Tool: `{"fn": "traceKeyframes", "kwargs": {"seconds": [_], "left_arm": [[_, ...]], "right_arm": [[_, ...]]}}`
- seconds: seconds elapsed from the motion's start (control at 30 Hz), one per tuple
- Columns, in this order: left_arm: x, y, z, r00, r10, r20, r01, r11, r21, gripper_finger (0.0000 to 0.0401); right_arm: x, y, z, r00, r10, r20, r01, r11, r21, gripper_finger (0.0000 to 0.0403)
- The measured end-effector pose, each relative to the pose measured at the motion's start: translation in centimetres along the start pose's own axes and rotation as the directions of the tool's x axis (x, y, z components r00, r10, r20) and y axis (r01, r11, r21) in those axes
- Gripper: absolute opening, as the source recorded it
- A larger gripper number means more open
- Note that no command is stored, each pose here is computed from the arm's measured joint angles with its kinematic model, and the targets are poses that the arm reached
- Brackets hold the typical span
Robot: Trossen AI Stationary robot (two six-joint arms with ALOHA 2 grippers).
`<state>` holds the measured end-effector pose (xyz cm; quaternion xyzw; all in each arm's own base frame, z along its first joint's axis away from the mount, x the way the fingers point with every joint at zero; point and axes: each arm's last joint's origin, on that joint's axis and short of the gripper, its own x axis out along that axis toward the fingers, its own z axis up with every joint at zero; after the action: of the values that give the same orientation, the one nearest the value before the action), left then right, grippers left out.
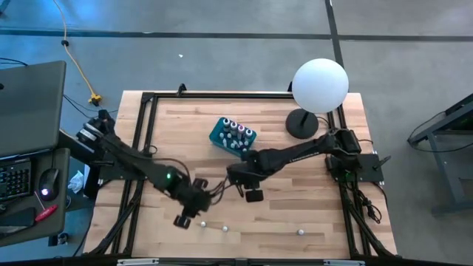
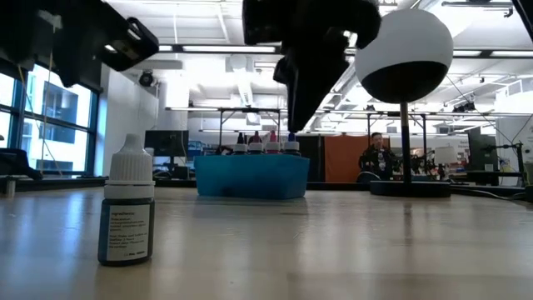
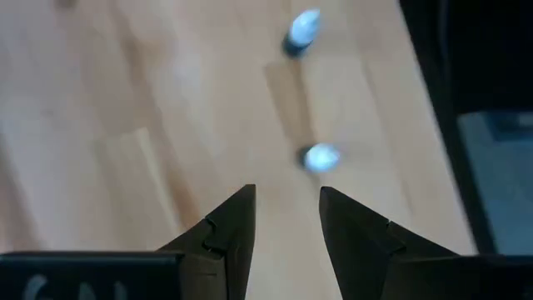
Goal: Pick & Place food coloring
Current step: Put the small green food coloring bottle into the blue bin
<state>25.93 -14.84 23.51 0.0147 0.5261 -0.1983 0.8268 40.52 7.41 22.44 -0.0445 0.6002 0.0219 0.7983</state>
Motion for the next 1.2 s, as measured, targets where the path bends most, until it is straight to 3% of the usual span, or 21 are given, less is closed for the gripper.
{"fn": "traceKeyframes", "kwargs": {"seconds": [0.2, 0.43, 0.63, 0.87, 1.2], "left_arm": [[2.8, -2.4, 0.3, 0.999, -0.026, 0.021, 0.026, 0.999, 0.034, 0.0133], [4.9, -2.2, -0.2, 0.999, 0.010, -0.047, -0.009, 0.999, 0.035, 0.0133], [5.6, -2.2, -0.4, 0.997, 0.004, -0.083, -0.001, 0.999, 0.034, 0.0133], [5.6, -2.4, 0.2, 0.999, -0.037, -0.024, 0.037, 0.999, 0.037, 0.0133], [7.7, -2.4, -0.2, 0.994, -0.071, -0.078, 0.073, 0.997, 0.026, 0.0133]], "right_arm": [[-0.1, 1.7, -0.2, 1.000, 0.009, 0.002, -0.009, 0.999, 0.043, 0.0098], [-0.1, 4.0, -1.2, 0.997, 0.048, -0.068, -0.041, 0.994, 0.102, 0.0097], [3.0, 5.5, -3.7, 0.992, 0.051, -0.111, -0.036, 0.989, 0.140, 0.0087], [6.8, 6.1, -6.4, 0.977, 0.180, -0.112, -0.138, 0.941, 0.308, 0.0067], [6.4, 6.3, -6.6, 0.989, 0.132, -0.067, -0.103, 0.939, 0.327, 0.0047]]}}
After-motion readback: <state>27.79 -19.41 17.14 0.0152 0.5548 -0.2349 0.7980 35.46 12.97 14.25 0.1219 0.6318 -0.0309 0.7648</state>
